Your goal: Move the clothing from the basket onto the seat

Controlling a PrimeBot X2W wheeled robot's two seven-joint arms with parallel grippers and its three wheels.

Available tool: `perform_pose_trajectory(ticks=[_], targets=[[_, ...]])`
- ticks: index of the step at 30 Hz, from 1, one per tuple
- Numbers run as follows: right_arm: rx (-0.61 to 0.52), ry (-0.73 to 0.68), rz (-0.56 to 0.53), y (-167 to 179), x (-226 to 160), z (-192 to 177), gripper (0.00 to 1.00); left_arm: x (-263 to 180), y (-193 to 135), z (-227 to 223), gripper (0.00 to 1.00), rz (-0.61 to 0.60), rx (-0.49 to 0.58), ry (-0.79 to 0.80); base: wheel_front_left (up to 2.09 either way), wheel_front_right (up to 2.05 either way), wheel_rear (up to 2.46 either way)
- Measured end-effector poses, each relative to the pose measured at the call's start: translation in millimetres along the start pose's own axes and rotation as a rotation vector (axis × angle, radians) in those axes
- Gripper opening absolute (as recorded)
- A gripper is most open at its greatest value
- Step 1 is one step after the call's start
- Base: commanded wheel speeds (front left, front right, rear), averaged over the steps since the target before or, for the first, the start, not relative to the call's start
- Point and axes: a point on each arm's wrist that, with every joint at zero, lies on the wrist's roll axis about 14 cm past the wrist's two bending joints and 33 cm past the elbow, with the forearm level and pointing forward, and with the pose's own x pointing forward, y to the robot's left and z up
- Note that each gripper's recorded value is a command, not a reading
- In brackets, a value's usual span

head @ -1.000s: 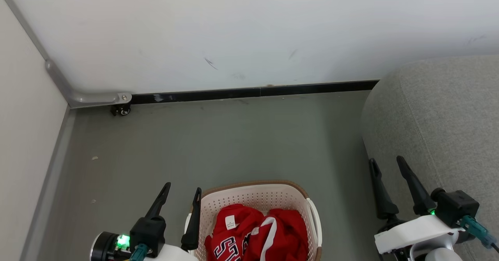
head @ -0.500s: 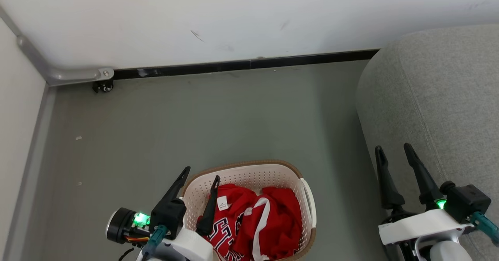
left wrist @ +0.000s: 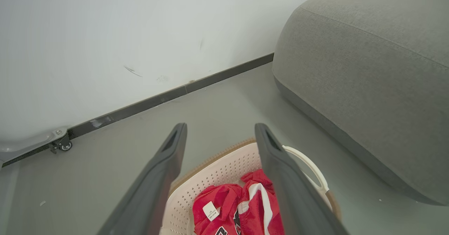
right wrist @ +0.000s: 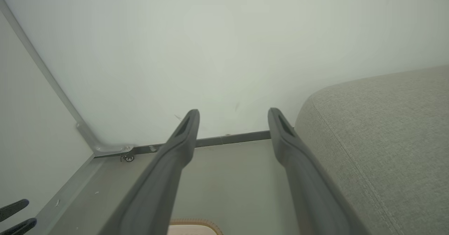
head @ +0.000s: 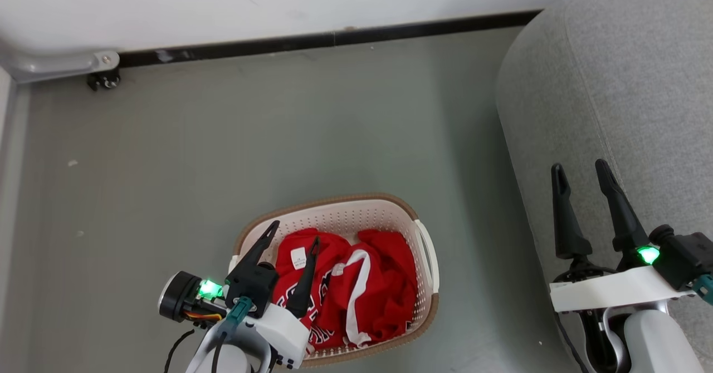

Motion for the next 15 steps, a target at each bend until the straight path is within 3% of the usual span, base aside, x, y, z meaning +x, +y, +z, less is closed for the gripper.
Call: perform_pose_trajectory(ticks=[15], targets=[[-0.043, -0.032, -0.018, -11, 32, 4, 1.00, 28, -5, -53, 1.00, -0.060, 0.013, 0.143, 0.00, 0.00, 0.00]])
